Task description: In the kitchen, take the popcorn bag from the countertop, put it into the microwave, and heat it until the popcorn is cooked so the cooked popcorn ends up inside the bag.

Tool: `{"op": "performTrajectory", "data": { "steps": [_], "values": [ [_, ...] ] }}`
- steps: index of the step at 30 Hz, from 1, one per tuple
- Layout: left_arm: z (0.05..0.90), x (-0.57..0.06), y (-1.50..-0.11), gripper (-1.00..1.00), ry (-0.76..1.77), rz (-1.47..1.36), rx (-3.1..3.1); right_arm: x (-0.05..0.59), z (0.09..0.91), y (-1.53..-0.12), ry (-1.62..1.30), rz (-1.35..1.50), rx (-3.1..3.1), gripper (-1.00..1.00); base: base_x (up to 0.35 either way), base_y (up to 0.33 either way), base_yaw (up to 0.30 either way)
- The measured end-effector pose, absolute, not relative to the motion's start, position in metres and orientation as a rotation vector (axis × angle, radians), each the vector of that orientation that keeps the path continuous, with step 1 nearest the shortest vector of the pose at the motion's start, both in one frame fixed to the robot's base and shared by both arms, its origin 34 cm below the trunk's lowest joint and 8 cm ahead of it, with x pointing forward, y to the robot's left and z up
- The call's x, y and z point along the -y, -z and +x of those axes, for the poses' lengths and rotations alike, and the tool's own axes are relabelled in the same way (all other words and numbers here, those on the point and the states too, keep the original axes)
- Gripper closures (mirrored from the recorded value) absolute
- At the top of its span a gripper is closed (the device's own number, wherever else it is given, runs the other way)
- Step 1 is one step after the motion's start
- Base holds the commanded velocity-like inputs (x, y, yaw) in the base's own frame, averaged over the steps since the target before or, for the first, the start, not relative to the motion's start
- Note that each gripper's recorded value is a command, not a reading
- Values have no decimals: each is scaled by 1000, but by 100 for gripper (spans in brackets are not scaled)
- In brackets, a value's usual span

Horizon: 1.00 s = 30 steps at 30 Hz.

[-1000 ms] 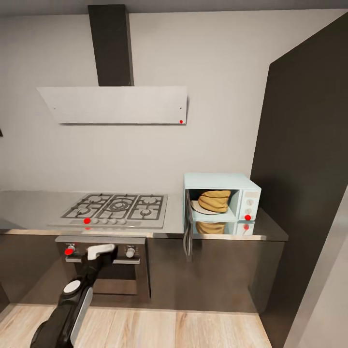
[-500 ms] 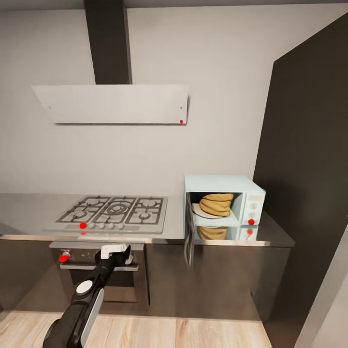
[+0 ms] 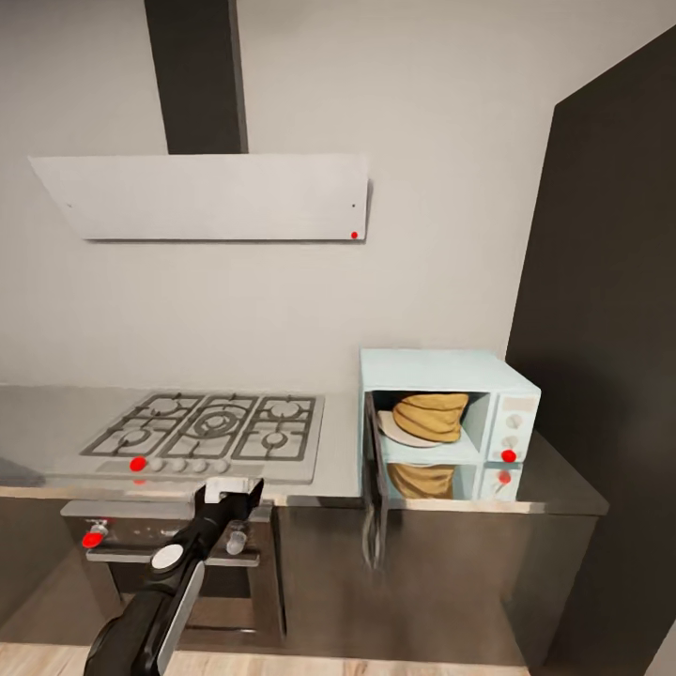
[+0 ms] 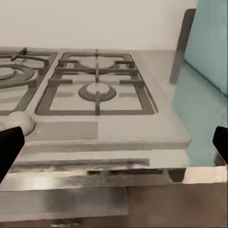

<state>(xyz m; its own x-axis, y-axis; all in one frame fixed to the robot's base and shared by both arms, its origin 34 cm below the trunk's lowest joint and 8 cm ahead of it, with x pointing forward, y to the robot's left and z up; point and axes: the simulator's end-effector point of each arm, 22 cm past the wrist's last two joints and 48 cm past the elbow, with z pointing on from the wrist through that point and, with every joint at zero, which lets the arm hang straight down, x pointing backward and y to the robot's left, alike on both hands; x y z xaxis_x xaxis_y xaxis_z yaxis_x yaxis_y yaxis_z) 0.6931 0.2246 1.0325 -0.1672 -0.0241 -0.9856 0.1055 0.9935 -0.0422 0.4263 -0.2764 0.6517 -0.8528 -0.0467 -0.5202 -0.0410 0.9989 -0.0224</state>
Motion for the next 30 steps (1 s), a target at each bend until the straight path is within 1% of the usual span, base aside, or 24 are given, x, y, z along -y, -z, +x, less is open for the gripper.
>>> {"op": "performTrajectory", "data": {
  "steps": [4,9,13,15,23,30],
  "values": [
    [681,-171,-1036,-100,315,255,-1716,273,426,-652,9,-62,-2593,-100,322,0,0],
    [664,-133,-1039,-100,458,393,-1691,272,426,-651,6,-62,-2594,-100,316,0,0],
    [641,-94,-1041,-100,610,540,-1657,272,426,-651,6,-62,-2594,-100,107,0,-54],
    [633,-83,-1042,-100,652,581,-1647,271,426,-651,5,-63,-2594,-100,11,0,-244],
    [628,-70,-1042,-100,678,605,-1640,269,426,-651,1,-63,-2594,-100,1,0,-289],
    [631,-70,-1042,-100,663,585,-1642,268,426,-651,0,-63,-2594,-100,0,0,-295]
  ]
}}
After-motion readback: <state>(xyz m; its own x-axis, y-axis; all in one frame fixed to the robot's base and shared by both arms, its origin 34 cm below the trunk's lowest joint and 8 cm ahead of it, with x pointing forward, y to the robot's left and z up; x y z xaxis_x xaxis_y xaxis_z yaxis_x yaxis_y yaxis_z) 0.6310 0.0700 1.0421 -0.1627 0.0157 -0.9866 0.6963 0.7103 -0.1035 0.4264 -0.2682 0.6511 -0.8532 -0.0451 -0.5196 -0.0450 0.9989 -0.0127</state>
